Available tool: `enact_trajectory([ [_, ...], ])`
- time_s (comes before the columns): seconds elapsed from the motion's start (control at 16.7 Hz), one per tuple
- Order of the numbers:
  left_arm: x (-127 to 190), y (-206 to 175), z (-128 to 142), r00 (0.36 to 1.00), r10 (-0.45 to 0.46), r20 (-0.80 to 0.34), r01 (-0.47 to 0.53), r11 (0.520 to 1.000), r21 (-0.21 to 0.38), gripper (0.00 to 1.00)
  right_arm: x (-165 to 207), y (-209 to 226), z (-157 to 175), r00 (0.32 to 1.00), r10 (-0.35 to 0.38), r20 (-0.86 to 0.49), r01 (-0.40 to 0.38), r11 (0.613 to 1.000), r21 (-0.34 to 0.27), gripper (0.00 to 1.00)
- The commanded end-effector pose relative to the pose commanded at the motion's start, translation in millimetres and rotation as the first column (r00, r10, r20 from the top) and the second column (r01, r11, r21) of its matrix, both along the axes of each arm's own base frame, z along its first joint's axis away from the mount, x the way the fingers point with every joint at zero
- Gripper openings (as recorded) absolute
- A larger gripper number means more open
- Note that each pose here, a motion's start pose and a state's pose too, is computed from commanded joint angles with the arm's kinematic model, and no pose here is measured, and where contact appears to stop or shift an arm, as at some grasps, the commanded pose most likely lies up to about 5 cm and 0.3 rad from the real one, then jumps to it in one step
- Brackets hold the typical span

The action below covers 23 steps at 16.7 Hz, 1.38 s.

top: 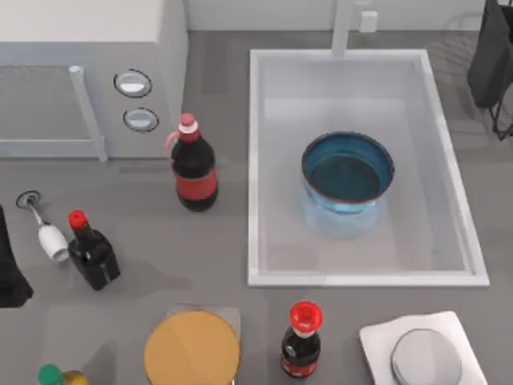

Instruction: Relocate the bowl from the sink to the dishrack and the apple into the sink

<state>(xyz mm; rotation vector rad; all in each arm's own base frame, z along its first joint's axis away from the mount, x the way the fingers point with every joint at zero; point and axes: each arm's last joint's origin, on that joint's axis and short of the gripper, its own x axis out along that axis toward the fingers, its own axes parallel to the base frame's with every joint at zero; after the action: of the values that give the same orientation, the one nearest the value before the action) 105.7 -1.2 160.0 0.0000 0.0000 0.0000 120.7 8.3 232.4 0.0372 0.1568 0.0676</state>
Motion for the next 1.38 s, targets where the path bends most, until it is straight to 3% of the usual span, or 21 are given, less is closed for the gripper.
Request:
enact_trajectory([
  [0.36,0,0,0,1.0,0.0,0.0,0.0,1.0,0.0,1.0,78,27,84,0.954,0.051,-0.294,-0.04,0.998,0.044,1.0],
  [0.66,0,0,0,1.0,0.0,0.0,0.0,1.0,0.0,1.0,189,80,106,0.825,0.066,-0.562,-0.04,0.997,0.059,1.0],
  [0.84,0,0,0,1.0,0.0,0.0,0.0,1.0,0.0,1.0,252,125,85,0.716,0.057,-0.696,-0.032,0.998,0.048,1.0],
  [1.02,0,0,0,1.0,0.0,0.0,0.0,1.0,0.0,1.0,299,172,43,0.601,0.033,-0.799,-0.024,0.999,0.023,1.0],
  [1.38,0,0,0,1.0,0.0,0.0,0.0,1.0,0.0,1.0,335,242,-54,0.409,-0.038,-0.912,-0.011,0.999,-0.047,1.0],
])
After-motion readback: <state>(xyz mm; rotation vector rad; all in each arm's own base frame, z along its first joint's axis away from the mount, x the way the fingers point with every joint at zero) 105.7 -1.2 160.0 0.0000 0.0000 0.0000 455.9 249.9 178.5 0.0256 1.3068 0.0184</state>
